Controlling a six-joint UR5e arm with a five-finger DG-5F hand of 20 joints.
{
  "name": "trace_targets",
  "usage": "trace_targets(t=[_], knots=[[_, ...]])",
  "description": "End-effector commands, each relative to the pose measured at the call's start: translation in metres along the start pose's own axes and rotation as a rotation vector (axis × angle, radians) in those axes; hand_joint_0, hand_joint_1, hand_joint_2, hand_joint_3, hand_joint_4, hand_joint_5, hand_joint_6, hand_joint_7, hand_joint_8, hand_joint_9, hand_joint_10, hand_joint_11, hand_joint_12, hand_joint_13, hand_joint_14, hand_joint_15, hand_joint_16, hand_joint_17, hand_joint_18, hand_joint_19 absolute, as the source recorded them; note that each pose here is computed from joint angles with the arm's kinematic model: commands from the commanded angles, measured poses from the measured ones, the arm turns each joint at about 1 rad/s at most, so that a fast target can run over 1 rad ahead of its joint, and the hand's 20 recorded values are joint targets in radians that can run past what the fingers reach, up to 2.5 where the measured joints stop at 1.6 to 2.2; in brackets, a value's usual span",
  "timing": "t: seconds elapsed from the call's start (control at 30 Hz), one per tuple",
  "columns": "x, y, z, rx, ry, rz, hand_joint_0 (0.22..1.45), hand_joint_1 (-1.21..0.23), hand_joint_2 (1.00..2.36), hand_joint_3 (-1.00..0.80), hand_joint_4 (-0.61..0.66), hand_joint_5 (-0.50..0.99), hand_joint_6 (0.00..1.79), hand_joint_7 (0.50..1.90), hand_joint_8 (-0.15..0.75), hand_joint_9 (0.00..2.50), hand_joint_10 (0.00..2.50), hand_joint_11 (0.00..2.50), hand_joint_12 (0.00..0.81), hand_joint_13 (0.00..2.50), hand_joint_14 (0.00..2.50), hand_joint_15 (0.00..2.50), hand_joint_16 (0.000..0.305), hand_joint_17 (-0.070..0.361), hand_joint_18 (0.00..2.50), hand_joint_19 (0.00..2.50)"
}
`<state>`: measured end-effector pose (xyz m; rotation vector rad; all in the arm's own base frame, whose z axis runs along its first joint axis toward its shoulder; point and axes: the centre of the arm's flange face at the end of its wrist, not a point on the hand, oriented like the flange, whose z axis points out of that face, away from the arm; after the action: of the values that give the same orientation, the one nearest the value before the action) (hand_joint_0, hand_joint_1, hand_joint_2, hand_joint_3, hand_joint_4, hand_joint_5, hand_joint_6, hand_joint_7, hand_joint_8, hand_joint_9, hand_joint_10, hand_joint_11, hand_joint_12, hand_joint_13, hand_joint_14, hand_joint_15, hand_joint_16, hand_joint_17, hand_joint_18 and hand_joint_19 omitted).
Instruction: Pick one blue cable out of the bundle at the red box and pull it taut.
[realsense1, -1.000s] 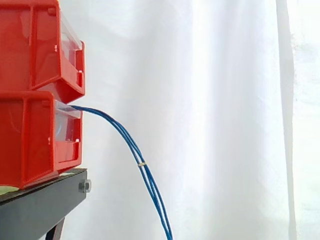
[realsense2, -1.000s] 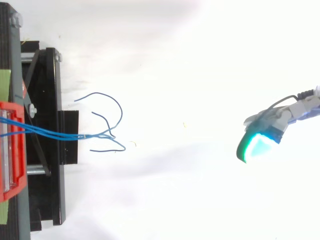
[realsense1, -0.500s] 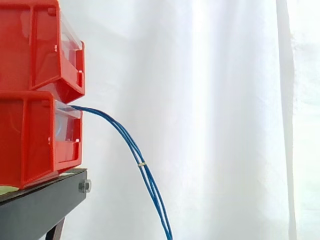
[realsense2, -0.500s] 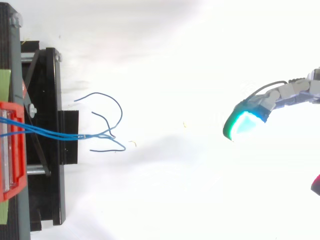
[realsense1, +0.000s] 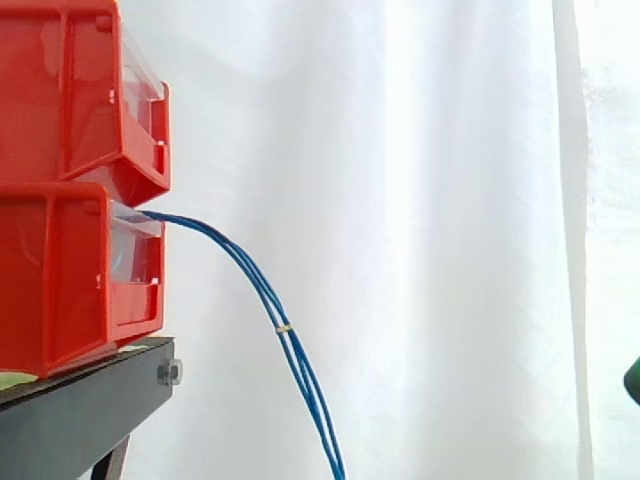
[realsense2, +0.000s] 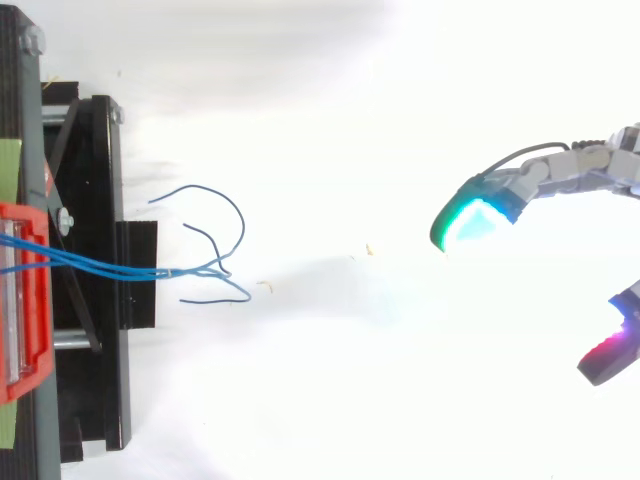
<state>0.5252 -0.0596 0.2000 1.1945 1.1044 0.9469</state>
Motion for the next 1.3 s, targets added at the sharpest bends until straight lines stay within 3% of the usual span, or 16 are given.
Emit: trace_targets(t=[0.0, 0.2, 0.33, 0.53, 0.6, 0.63, 0.8, 0.93, 1.13, 1.27], knots=[[0.006, -0.009, 0.007, -0.010, -0.012, 0.006, 0.54, -1.06, 1.00, -0.50, 0.24, -0.22, 0.50, 0.72, 0.273, 0.43, 0.00, 0.13, 0.333, 0.39, 0.00, 0.10, 0.042, 0.094, 0.30, 0.01], [0.022, -0.017, 0.036, -0.011, -0.013, 0.011, 0.52, -1.00, 1.00, -0.50, 0.26, -0.22, 0.50, 0.72, 0.285, 0.44, 0.00, 0.12, 0.336, 0.39, 0.00, 0.11, 0.042, 0.095, 0.29, 0.02], [0.030, -0.020, 0.052, -0.008, -0.013, 0.010, 0.47, -0.88, 1.00, -0.50, 0.28, -0.21, 0.50, 0.72, 0.302, 0.46, 0.00, 0.12, 0.353, 0.40, 0.00, 0.13, 0.046, 0.103, 0.30, 0.05], [0.036, -0.021, 0.071, -0.004, -0.018, 0.008, 0.45, -0.75, 1.00, -0.50, 0.31, -0.20, 0.50, 0.72, 0.319, 0.47, 0.00, 0.12, 0.371, 0.39, 0.00, 0.13, 0.050, 0.112, 0.28, 0.08], [0.039, -0.025, 0.077, 0.009, -0.018, 0.006, 0.44, -0.74, 1.00, -0.50, 0.32, -0.19, 0.50, 0.72, 0.321, 0.48, 0.00, 0.12, 0.373, 0.39, 0.00, 0.14, 0.050, 0.113, 0.28, 0.09], [0.044, -0.033, 0.089, 0.025, -0.016, 0.013, 0.44, -0.74, 1.00, -0.50, 0.32, -0.19, 0.50, 0.72, 0.322, 0.48, 0.00, 0.12, 0.374, 0.39, 0.00, 0.14, 0.050, 0.113, 0.28, 0.08], [0.052, -0.033, 0.106, 0.033, -0.017, 0.040, 0.45, -0.74, 1.00, -0.50, 0.33, -0.19, 0.50, 0.72, 0.328, 0.49, 0.00, 0.13, 0.376, 0.39, 0.00, 0.13, 0.050, 0.113, 0.28, 0.08], [0.055, -0.028, 0.120, 0.043, -0.017, 0.038, 0.45, -0.74, 1.00, -0.50, 0.33, -0.18, 0.50, 0.72, 0.326, 0.49, 0.00, 0.12, 0.374, 0.39, 0.00, 0.13, 0.050, 0.113, 0.28, 0.09], [0.053, -0.018, 0.129, 0.028, -0.027, 0.031, 0.45, -0.75, 1.00, -0.50, 0.34, -0.18, 0.50, 0.72, 0.326, 0.49, 0.00, 0.12, 0.374, 0.39, 0.00, 0.13, 0.050, 0.113, 0.27, 0.08], [0.050, -0.021, 0.135, 0.025, -0.036, 0.016, 0.45, -0.75, 1.00, -0.50, 0.34, -0.18, 0.50, 0.72, 0.327, 0.50, 0.00, 0.13, 0.373, 0.39, 0.00, 0.14, 0.050, 0.112, 0.28, 0.09]])
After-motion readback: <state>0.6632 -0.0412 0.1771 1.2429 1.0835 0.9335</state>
